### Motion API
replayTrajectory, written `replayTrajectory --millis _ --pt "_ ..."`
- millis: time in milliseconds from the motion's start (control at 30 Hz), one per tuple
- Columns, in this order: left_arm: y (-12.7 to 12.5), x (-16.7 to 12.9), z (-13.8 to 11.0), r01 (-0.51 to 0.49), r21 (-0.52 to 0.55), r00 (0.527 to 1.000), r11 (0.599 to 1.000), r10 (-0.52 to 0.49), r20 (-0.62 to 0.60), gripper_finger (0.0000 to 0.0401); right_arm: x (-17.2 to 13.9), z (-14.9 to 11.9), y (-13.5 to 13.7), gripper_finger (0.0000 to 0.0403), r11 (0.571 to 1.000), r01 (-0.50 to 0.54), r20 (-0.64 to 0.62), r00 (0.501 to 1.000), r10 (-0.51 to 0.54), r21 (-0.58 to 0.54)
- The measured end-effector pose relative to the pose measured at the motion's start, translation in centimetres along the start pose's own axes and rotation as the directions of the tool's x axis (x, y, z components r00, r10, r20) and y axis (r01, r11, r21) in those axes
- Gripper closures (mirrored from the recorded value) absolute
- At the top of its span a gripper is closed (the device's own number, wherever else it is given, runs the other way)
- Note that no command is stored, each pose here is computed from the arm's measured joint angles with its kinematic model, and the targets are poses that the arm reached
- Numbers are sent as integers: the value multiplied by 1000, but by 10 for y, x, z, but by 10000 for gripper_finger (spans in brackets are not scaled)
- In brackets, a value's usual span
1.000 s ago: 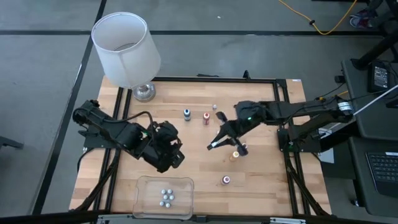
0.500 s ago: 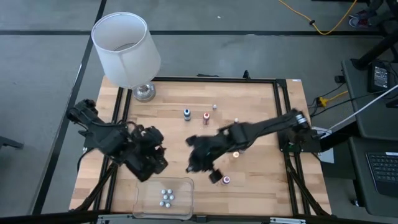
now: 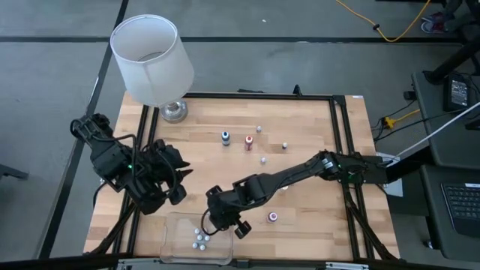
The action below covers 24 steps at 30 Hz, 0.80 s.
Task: Pick & Place food coloring
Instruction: Put the small light green food coloring bottle into the bin
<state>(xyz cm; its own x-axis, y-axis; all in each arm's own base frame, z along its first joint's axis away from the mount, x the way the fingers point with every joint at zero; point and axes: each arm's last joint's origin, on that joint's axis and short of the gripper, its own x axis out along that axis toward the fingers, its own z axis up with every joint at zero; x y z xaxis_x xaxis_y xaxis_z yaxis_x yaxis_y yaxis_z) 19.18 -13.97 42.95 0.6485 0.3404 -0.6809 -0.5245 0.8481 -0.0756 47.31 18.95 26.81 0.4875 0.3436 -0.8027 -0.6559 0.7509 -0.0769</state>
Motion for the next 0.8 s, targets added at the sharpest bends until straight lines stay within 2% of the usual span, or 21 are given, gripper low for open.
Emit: replayTrajectory --millis 267,500,800 --pt "0 0 0 -4 54 1000 999 4 7 311 -8 -4 1 334 998 56 -82 995 -56 -1" --pt "1 0 1 -16 70 1000 997 14 28 311 -8 2 1 324 996 51 -20 999 -50 71" --pt "-9 8 -3 -31 46 1000 998 30 9 312 -8 4 1 332 996 56 0 998 -56 69"
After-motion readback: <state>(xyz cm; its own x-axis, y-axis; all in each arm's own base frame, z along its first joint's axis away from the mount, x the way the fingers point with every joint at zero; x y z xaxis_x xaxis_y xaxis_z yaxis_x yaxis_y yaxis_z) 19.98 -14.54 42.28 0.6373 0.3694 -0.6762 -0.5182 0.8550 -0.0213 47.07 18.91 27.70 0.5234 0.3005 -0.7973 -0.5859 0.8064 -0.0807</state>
